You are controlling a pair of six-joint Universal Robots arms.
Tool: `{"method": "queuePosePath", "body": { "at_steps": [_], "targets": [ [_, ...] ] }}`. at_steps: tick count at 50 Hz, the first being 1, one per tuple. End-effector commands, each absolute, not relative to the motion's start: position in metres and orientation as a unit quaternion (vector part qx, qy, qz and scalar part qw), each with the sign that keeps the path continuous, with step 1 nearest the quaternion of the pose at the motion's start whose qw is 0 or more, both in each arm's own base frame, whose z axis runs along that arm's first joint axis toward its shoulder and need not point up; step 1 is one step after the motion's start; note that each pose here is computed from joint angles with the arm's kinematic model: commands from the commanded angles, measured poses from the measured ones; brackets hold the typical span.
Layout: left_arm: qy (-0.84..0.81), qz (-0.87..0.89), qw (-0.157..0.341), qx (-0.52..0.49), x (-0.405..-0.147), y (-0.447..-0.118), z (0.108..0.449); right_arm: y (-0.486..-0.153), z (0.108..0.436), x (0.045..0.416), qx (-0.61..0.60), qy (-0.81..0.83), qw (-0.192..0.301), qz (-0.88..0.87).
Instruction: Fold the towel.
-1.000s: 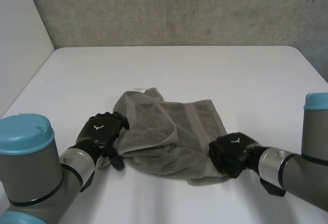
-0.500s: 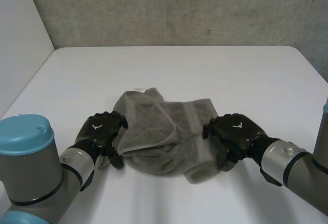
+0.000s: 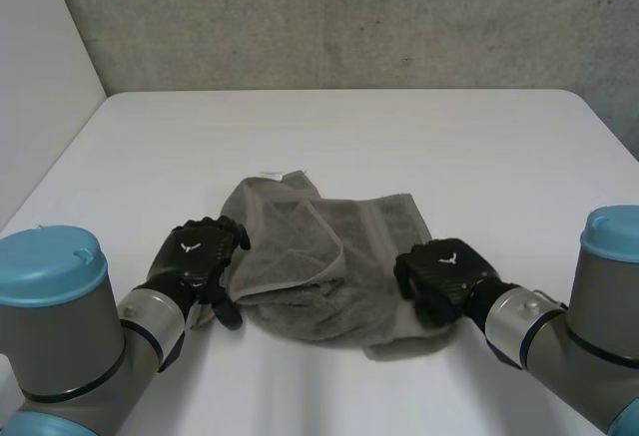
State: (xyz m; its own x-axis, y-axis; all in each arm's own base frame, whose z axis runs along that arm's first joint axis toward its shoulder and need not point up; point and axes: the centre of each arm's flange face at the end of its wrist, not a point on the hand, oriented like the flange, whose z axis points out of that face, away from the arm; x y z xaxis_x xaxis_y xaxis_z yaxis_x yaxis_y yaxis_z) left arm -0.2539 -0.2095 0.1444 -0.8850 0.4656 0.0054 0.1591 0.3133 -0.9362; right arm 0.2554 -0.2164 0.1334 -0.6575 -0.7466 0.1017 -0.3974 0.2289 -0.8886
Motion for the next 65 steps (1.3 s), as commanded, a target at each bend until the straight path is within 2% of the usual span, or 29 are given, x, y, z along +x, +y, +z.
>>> {"method": "queuePosePath", "body": {
  "at_steps": [1, 7, 13, 18, 22, 29, 31, 37, 49, 56, 65],
  "targets": [
    [-0.798, 0.553, 0.138, -0.194, -0.253, -0.21, 0.144, -0.2, 0.131, 0.254, -0.389, 0.775, 0.186, -0.462],
    [-0.799, 0.553, 0.138, -0.194, -0.253, -0.21, 0.144, -0.172, 0.151, 0.244, -0.438, 0.761, 0.174, -0.446],
    [-0.799, 0.552, 0.138, -0.196, -0.254, -0.209, 0.144, -0.145, 0.154, 0.237, -0.479, 0.753, 0.181, -0.413],
    [-0.796, 0.555, 0.14, -0.196, -0.254, -0.208, 0.143, -0.111, 0.151, 0.232, -0.512, 0.757, 0.221, -0.34],
    [-0.796, 0.554, 0.141, -0.198, -0.254, -0.207, 0.143, -0.111, 0.155, 0.231, -0.519, 0.753, 0.23, -0.332],
    [-0.796, 0.554, 0.141, -0.199, -0.255, -0.206, 0.142, -0.151, 0.177, 0.231, -0.462, 0.759, 0.226, -0.4],
    [-0.796, 0.554, 0.141, -0.199, -0.255, -0.206, 0.142, -0.175, 0.19, 0.233, -0.399, 0.77, 0.243, -0.434],
    [-0.796, 0.553, 0.141, -0.2, -0.254, -0.205, 0.142, -0.212, 0.2, 0.222, -0.314, 0.786, 0.243, -0.474],
    [-0.795, 0.553, 0.14, -0.203, -0.255, -0.205, 0.142, -0.25, 0.176, 0.201, -0.254, 0.815, 0.185, -0.487],
    [-0.795, 0.554, 0.14, -0.204, -0.255, -0.205, 0.141, -0.264, 0.173, 0.187, -0.232, 0.82, 0.172, -0.495],
    [-0.793, 0.556, 0.14, -0.205, -0.256, -0.206, 0.14, -0.278, 0.15, 0.178, -0.214, 0.834, 0.165, -0.482]
  ]
}}
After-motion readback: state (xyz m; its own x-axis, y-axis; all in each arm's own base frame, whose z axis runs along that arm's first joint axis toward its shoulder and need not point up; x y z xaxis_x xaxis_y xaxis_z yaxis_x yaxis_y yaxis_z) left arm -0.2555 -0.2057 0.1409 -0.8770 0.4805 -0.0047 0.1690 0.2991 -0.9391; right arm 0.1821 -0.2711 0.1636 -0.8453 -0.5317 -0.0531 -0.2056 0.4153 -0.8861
